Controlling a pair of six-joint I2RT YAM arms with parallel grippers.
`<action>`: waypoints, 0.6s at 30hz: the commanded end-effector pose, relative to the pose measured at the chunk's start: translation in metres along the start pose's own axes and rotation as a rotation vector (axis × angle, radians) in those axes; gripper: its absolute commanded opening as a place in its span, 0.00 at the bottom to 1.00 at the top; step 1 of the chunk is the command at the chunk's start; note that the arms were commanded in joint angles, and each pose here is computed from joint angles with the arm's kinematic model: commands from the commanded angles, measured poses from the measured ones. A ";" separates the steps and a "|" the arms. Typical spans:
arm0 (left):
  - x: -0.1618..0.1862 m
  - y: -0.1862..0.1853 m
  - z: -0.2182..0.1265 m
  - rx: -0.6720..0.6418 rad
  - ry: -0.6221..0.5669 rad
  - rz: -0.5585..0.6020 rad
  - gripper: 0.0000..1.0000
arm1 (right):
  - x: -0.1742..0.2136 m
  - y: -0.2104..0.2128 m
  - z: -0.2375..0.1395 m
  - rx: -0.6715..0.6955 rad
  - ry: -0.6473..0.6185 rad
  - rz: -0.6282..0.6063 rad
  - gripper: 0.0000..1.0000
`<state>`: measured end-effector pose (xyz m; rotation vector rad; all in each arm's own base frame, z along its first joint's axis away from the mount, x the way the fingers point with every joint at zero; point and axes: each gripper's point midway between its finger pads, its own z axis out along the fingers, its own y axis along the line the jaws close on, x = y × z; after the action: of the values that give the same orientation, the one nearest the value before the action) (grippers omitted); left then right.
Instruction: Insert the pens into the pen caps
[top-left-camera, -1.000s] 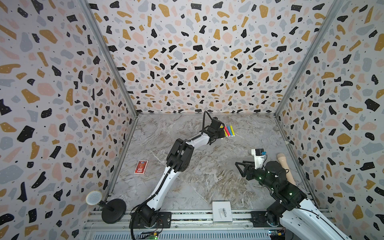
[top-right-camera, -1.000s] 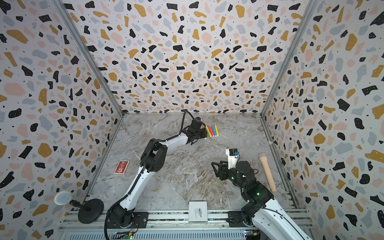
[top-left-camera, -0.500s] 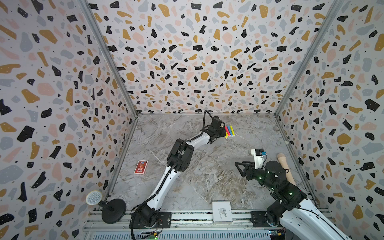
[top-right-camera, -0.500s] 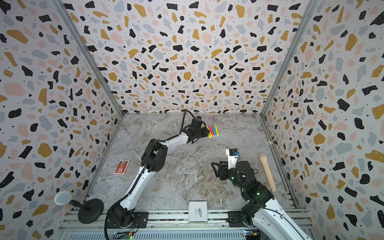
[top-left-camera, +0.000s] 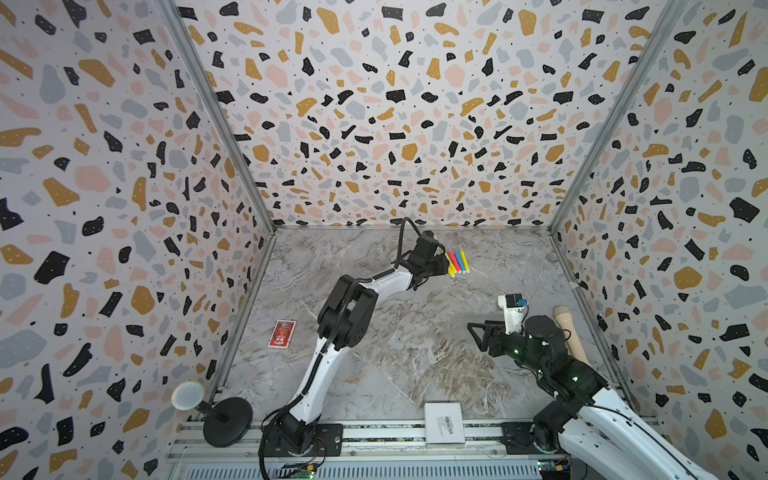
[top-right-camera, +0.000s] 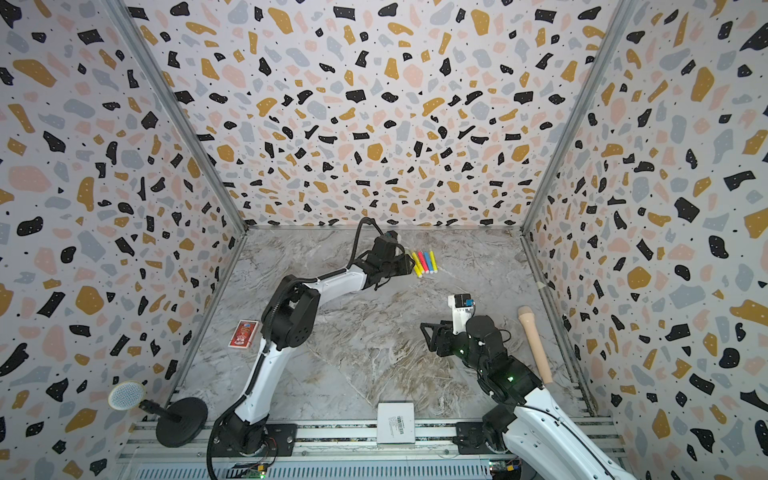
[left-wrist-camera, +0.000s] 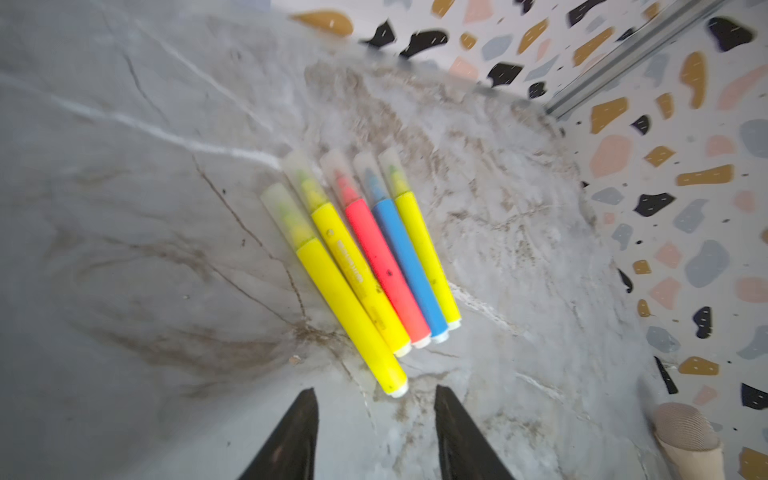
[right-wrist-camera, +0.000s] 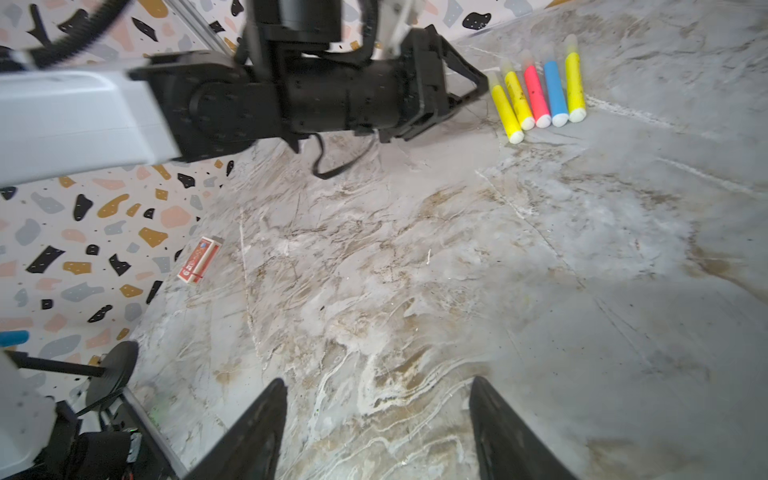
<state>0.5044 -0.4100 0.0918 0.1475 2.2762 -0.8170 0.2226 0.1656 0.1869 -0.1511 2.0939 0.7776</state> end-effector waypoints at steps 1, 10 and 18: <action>-0.061 -0.039 -0.053 0.096 -0.203 0.079 0.49 | -0.025 -0.004 -0.005 0.066 -0.058 -0.025 0.71; -0.080 -0.035 -0.168 0.042 -0.378 0.199 0.56 | -0.053 -0.042 0.000 0.253 -0.118 -0.004 0.76; -0.081 0.002 -0.278 -0.210 -0.555 0.304 0.63 | -0.085 -0.078 0.003 0.425 -0.210 -0.082 0.76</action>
<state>0.4075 -0.2701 0.2717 0.1880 1.8404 -0.5673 0.2898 0.1030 0.1840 0.0786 2.1001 0.3788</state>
